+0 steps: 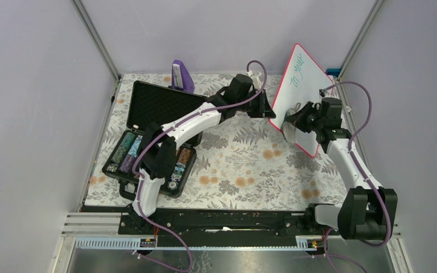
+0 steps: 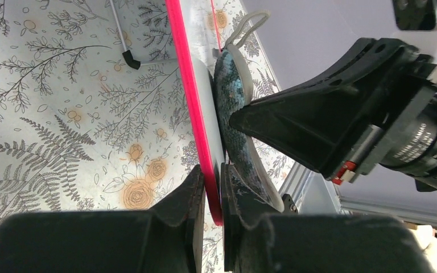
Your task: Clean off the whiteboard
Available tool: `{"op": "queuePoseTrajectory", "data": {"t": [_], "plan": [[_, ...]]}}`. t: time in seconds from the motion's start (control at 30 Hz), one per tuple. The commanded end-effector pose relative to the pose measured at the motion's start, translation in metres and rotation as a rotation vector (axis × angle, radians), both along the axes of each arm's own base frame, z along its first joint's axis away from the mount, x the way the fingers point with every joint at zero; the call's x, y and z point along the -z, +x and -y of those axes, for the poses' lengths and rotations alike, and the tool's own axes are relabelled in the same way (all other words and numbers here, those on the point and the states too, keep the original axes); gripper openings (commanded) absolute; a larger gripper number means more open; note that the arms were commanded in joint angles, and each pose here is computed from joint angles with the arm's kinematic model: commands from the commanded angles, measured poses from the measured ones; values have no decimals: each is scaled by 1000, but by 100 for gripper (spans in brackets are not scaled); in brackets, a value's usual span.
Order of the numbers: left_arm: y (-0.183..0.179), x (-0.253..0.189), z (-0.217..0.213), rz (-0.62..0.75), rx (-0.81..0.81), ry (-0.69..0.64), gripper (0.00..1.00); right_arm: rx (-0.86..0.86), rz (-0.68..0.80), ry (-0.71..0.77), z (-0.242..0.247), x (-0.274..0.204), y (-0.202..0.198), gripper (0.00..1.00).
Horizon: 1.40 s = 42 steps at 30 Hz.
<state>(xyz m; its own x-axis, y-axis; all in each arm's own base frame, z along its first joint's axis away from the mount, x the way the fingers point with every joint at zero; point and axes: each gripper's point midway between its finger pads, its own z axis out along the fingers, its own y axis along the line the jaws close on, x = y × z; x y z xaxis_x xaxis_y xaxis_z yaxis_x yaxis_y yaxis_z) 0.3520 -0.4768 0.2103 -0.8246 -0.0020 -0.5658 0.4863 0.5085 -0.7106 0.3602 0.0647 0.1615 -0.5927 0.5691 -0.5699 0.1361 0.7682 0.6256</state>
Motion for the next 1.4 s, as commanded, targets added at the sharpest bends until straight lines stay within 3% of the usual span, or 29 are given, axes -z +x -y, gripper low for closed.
{"op": "queuePoseTrajectory", "data": {"t": [0.0,0.23,0.33,0.6,0.77,1.0,1.37], "plan": [[-37,-10,21,35,129,-31,0,-47,24,24,-14,-23,2,0],[-39,-8,25,5,149,-39,6,-30,-7,-26,-5,-23,4,0],[-39,-5,25,3,149,-34,15,-24,0,-52,-2,-27,2,0],[-28,-12,16,56,131,-14,54,40,17,-150,21,-36,16,0],[-19,-32,8,97,113,-36,64,71,42,-83,38,-46,41,0],[1,-49,2,155,68,-23,71,106,98,-55,70,-68,91,0],[61,-45,-16,218,-117,0,70,102,237,10,78,-109,185,0]]}}
